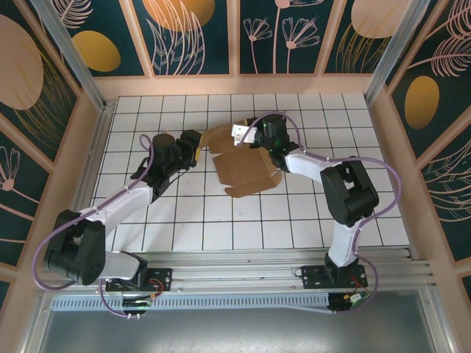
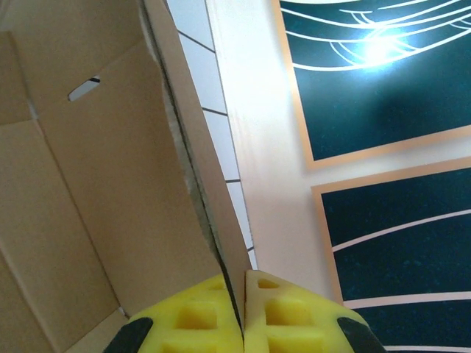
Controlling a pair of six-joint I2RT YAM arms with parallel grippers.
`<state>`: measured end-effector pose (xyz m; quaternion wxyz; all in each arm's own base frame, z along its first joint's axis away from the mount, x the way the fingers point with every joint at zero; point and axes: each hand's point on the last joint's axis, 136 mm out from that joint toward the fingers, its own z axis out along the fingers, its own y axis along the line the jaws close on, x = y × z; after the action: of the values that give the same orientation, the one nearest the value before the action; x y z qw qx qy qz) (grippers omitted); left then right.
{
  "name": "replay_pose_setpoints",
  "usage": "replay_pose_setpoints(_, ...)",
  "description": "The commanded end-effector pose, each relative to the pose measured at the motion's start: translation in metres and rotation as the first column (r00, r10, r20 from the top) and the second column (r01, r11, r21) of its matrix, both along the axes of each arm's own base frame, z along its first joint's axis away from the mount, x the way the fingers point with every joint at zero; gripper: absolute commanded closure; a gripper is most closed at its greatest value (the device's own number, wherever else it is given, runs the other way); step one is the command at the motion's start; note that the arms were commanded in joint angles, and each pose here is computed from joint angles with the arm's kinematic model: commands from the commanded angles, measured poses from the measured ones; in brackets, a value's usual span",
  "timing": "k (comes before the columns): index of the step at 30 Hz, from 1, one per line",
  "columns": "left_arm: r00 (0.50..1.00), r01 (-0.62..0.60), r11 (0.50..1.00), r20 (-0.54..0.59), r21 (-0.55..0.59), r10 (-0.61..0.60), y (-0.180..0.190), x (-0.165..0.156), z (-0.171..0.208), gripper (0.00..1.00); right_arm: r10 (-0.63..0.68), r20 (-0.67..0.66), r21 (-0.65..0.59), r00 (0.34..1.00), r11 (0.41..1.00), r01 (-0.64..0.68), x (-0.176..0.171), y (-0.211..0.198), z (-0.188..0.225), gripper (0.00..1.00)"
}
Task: Fold the paper box
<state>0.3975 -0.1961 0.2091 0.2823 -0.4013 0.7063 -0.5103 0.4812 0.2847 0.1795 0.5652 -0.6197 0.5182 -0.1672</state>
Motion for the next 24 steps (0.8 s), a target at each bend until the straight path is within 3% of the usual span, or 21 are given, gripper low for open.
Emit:
replay_pose_setpoints(1, 0.999, 0.021, 0.979, 0.047, -0.200, -0.012, -0.021, 0.021, 0.029, 0.38, -0.019, -0.048, 0.012, 0.999, 1.000, 0.019, 0.002, 0.000, -0.020, 0.97)
replay_pose_setpoints(5, 0.999, 0.036, 0.938, 0.024, -0.344, -0.030, -0.037, 0.040, 0.017, 0.38, -0.004, -0.063, 0.029, 0.998, 1.000, 0.005, 0.003, 0.007, -0.019, 0.97)
replay_pose_setpoints(9, 0.997, 0.075, 0.917, 0.034, -0.391, -0.067, -0.053, 0.059, 0.005, 0.42, 0.000, -0.072, 0.036, 0.997, 0.999, 0.002, 0.006, 0.010, -0.020, 0.97)
replay_pose_setpoints(15, 0.998, 0.056, 0.908, 0.033, -0.416, -0.046, -0.054, 0.067, -0.006, 0.67, 0.006, -0.102, 0.042, 0.995, 0.999, -0.001, 0.006, 0.015, -0.025, 0.95)
replay_pose_setpoints(19, 0.999, 0.041, 0.909, 0.022, -0.414, -0.035, -0.052, 0.068, -0.014, 0.77, -0.005, -0.118, 0.058, 0.993, 0.998, 0.012, 0.005, 0.017, -0.028, 0.93)
replay_pose_setpoints(24, 1.000, -0.001, 0.919, 0.023, -0.395, 0.011, -0.045, 0.073, -0.026, 0.93, 0.022, -0.193, 0.086, 0.981, 0.996, -0.005, -0.014, 0.032, -0.035, 0.83)
